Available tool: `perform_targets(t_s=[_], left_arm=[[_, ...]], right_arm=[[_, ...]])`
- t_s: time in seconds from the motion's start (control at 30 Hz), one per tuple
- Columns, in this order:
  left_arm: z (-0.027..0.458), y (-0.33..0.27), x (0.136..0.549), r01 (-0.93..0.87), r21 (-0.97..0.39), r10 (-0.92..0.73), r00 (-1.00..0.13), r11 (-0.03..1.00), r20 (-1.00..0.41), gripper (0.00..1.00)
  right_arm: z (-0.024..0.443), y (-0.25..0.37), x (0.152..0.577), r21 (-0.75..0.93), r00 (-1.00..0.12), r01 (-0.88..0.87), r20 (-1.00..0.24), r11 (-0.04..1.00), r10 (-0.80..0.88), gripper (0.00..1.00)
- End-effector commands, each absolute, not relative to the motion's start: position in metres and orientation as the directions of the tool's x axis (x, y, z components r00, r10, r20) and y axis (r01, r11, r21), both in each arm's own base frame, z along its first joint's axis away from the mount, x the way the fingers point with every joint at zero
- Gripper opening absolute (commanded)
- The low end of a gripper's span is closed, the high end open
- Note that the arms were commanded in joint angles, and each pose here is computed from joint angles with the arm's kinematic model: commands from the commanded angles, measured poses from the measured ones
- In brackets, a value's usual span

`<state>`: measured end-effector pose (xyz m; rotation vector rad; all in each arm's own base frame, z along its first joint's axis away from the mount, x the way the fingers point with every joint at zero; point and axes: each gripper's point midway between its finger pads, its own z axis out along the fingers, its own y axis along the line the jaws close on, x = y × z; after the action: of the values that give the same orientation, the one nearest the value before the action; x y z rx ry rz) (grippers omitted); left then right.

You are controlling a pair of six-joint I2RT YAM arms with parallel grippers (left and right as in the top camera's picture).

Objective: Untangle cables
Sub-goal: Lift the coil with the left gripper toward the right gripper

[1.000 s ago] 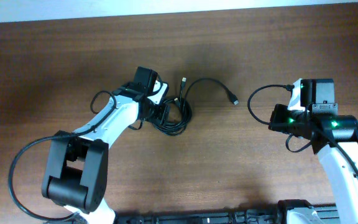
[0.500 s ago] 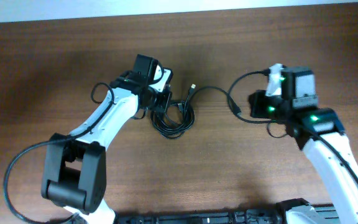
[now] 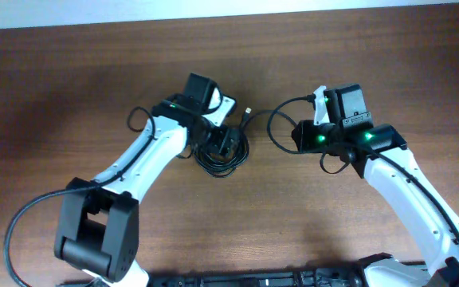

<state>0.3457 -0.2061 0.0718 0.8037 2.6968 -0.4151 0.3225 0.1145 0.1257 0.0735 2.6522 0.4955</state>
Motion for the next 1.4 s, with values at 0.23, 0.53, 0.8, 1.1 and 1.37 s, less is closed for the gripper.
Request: perform_targets(t_s=[0.23,0.53,0.8,1.1,1.37], left_arm=[[0.055,-0.232,0.327,0.746,-0.088,0.685,-0.645,0.66,-0.338,0.67],[0.011,-0.23,0.299,0.769,-0.084,0.752,-0.638,0.634,-0.165,0.53],[0.008,-0.242,0.295,0.783,-0.082,0.767,-0.621,0.616,-0.161,0.0],[0.132,-0.275,0.355,0.726,-0.27,0.584,-0.676,0.633,-0.45,0.0],[0.189,-0.283,0.351,0.691,-0.598,0.424,-0.722,0.406,-0.547,0.0]], right_arm=[[0.121,0.059,0.325,0.332,-0.882,0.196,-0.352,0.923,0.314,0.29],[0.121,0.044,0.326,0.329,-0.868,0.239,-0.349,0.913,0.353,0.29],[0.121,0.044,0.327,0.33,-0.867,0.238,-0.351,0.914,0.353,0.29],[0.136,0.077,0.333,0.492,-0.883,0.124,-0.341,0.862,0.321,0.3],[0.177,0.132,0.331,0.7,-0.897,-0.191,-0.409,0.688,0.168,0.37]])
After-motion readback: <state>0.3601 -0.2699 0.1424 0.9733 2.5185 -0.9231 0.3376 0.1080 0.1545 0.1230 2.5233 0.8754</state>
